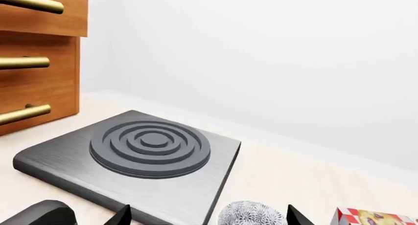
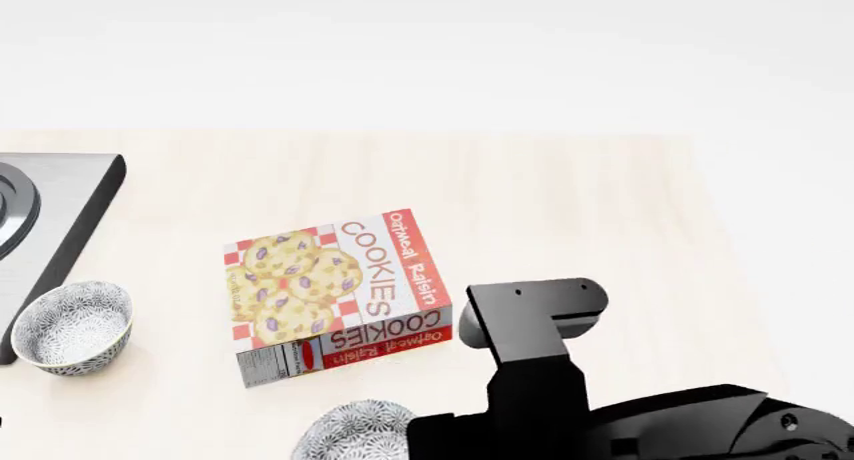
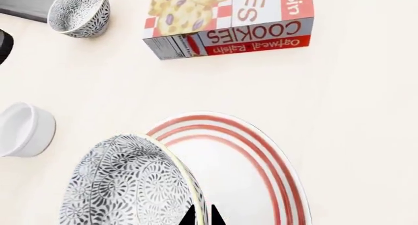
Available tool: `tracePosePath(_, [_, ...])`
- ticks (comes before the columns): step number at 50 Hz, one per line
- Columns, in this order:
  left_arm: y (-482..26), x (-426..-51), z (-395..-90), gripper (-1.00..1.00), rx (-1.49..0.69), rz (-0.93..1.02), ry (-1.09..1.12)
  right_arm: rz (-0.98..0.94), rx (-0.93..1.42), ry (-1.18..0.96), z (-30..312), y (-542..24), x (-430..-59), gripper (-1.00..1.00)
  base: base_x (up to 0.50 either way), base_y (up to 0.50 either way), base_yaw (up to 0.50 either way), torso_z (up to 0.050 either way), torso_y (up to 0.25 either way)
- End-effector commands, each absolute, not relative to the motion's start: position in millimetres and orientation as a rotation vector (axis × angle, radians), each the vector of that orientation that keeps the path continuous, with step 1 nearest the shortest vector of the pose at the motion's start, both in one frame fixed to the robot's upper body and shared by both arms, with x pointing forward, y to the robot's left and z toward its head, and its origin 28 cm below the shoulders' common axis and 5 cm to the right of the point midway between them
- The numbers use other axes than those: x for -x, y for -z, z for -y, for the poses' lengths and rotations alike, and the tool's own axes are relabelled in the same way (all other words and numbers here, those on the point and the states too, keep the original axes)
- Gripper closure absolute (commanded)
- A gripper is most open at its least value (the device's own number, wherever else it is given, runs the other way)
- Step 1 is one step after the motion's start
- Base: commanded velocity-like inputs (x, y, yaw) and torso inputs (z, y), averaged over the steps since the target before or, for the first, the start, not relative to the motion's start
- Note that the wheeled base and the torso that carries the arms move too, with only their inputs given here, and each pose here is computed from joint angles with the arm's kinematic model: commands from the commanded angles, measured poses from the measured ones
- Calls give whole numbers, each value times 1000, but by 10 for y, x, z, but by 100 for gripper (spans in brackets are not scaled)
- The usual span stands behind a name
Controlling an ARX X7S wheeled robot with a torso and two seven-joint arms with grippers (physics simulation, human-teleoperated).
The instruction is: Pick the akita bowl next to the plate and place it on the plate.
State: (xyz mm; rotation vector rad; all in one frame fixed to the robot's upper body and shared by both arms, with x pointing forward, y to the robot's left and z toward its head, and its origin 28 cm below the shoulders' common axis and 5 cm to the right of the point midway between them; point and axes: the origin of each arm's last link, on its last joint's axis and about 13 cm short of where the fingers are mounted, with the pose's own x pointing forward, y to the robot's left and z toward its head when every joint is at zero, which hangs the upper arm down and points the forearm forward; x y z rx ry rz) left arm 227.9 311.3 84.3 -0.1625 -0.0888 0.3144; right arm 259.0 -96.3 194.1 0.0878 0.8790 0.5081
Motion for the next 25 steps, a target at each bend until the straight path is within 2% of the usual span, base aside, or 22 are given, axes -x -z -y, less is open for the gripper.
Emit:
tracePosePath(1, [-845, -2280, -3112, -100, 164, 88, -315, -884, -117, -549, 946, -1828, -2579, 100, 0, 0, 0, 0, 0])
tracePosePath(25, [-855, -2273, -3112, -100, 163, 89, -314, -875, -176, -571, 896, -1602, -2654, 100, 0, 0, 0, 0, 0])
